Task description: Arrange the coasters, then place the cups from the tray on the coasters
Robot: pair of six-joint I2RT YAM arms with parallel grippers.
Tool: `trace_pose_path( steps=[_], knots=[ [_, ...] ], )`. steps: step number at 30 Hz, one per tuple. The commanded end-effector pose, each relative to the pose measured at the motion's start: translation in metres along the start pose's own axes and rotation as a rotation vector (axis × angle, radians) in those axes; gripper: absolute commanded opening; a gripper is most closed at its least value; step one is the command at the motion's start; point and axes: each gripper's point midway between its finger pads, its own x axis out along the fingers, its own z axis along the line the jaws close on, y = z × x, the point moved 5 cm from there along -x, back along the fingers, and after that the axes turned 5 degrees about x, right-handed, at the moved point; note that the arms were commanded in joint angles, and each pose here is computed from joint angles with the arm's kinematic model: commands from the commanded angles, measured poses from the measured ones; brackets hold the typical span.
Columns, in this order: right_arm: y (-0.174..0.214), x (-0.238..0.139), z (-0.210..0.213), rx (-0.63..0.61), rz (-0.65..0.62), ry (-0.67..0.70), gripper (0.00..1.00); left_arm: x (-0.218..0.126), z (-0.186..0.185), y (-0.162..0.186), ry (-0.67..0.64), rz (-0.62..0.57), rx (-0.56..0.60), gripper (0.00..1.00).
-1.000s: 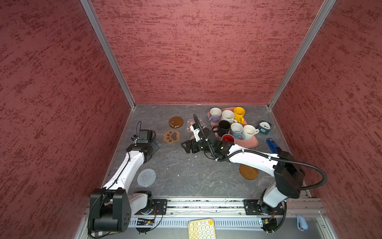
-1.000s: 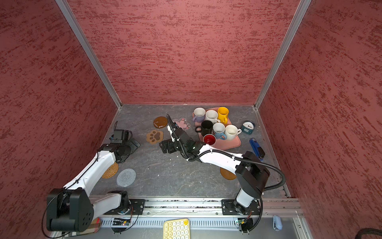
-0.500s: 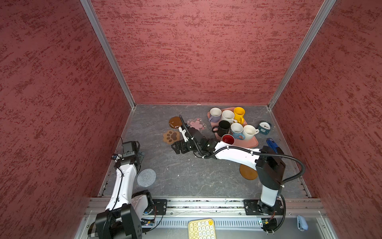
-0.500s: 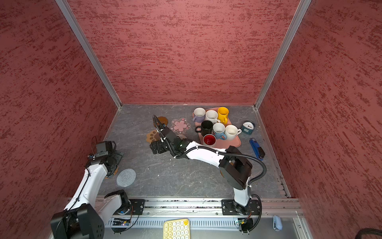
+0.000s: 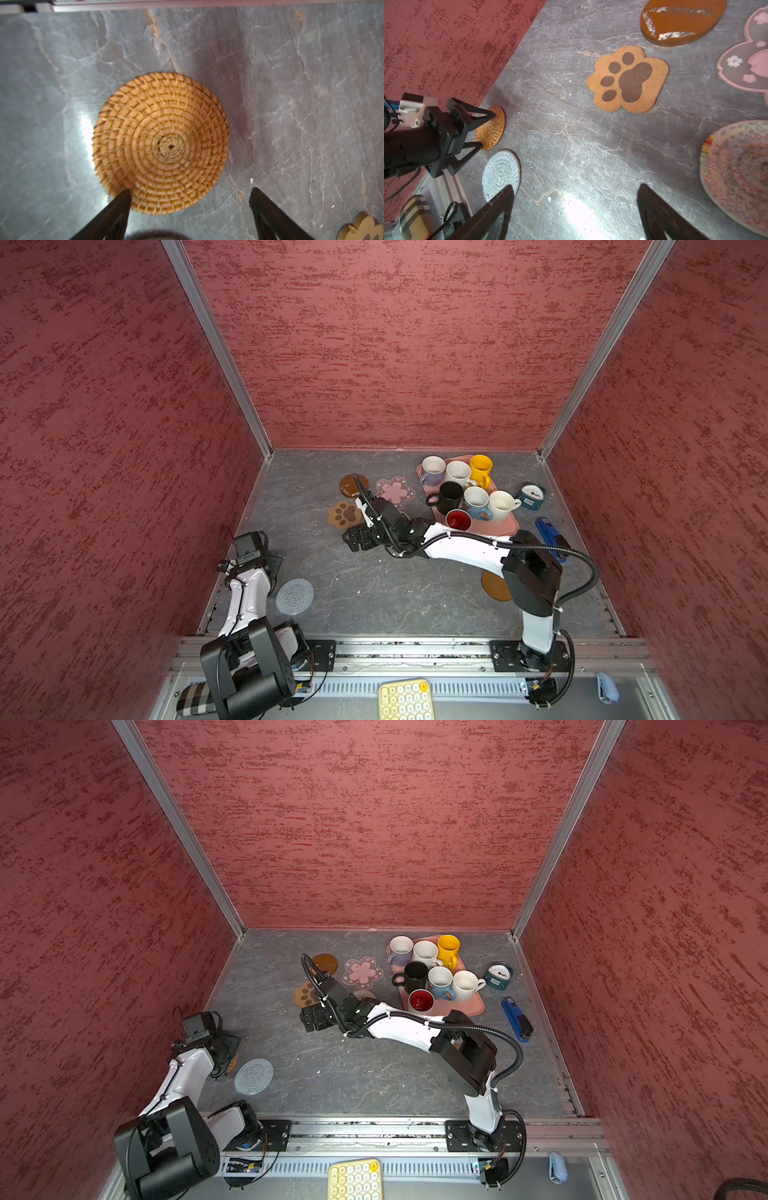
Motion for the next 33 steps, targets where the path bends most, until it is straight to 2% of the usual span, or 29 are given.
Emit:
trace_pose_path(
  steps=[1, 8, 12, 21, 33],
  knots=[
    [-0.004, 0.001, 0.009, -0.018, 0.002, -0.011, 0.93, 0.006, -0.011, -0.006, 0.058, -0.005, 0.013, 0.88],
    [-0.004, 0.006, 0.007, -0.038, 0.01, 0.0, 0.93, 0.016, -0.018, -0.01, 0.034, 0.018, 0.014, 0.85],
    [-0.007, 0.005, 0.005, -0.05, 0.002, 0.006, 0.93, 0.02, -0.029, -0.005, 0.073, 0.04, 0.038, 0.85],
    [-0.007, 0.0, 0.0, -0.056, -0.017, 0.017, 0.94, 0.022, -0.068, 0.023, 0.167, 0.103, 0.155, 0.85],
    [-0.004, -0.019, -0.016, -0.049, -0.058, 0.039, 0.94, 0.021, -0.098, 0.073, 0.191, 0.16, 0.288, 0.85]
  ],
)
